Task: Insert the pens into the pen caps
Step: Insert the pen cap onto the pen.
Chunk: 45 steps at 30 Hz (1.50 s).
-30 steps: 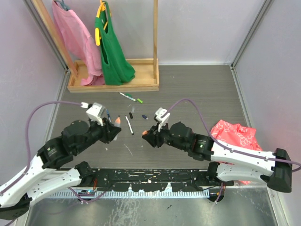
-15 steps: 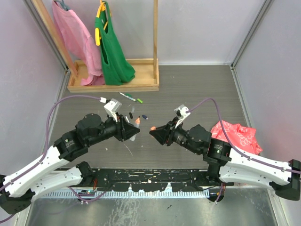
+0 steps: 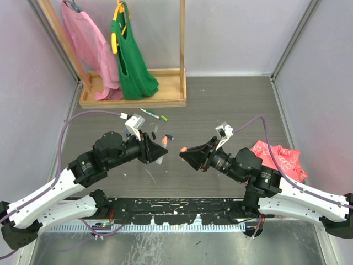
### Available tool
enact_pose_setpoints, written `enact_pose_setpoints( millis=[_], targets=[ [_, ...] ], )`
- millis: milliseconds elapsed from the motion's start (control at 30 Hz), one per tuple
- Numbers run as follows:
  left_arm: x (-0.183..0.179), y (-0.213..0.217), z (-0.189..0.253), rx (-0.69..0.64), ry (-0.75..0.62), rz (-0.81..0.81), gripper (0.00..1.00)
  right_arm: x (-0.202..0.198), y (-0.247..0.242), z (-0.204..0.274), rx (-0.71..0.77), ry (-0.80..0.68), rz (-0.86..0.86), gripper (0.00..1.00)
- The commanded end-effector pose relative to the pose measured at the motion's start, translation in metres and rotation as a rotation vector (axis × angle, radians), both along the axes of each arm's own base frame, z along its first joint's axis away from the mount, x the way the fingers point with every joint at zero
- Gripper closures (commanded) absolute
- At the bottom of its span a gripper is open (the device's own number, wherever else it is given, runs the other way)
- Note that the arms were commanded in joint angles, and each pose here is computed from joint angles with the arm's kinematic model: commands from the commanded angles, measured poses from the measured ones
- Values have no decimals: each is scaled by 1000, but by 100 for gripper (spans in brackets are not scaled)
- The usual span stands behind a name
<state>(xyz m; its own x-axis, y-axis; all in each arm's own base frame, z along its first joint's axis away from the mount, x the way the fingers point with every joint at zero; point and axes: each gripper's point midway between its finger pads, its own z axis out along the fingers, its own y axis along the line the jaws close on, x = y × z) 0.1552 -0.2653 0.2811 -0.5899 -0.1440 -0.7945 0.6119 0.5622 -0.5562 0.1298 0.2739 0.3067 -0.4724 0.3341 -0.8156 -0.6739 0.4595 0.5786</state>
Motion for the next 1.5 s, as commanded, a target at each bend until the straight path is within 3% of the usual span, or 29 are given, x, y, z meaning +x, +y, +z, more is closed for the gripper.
enact_pose_setpoints(
  millis=[0, 267, 500, 833, 1233, 1467],
  targets=[
    [3, 4, 55, -107, -134, 12, 100, -2, -9, 56, 142, -156, 0, 100],
    [-30, -3, 80, -181, -262, -192, 100, -1, -19, 111, 128, -437, -30, 100],
    [-42, -5, 93, -209, -305, -260, 100, 4, -2, 144, 87, -594, 25, 100],
    [-46, 5, 102, -238, -360, -246, 100, 47, -1, 168, 163, -632, 151, 100],
    [-55, 3, 116, -278, -432, -302, 100, 11, -2, 202, 360, -687, 366, 100],
    [-71, -6, 135, -340, -496, -418, 100, -11, -9, 224, 520, -691, 472, 100]
  ],
)
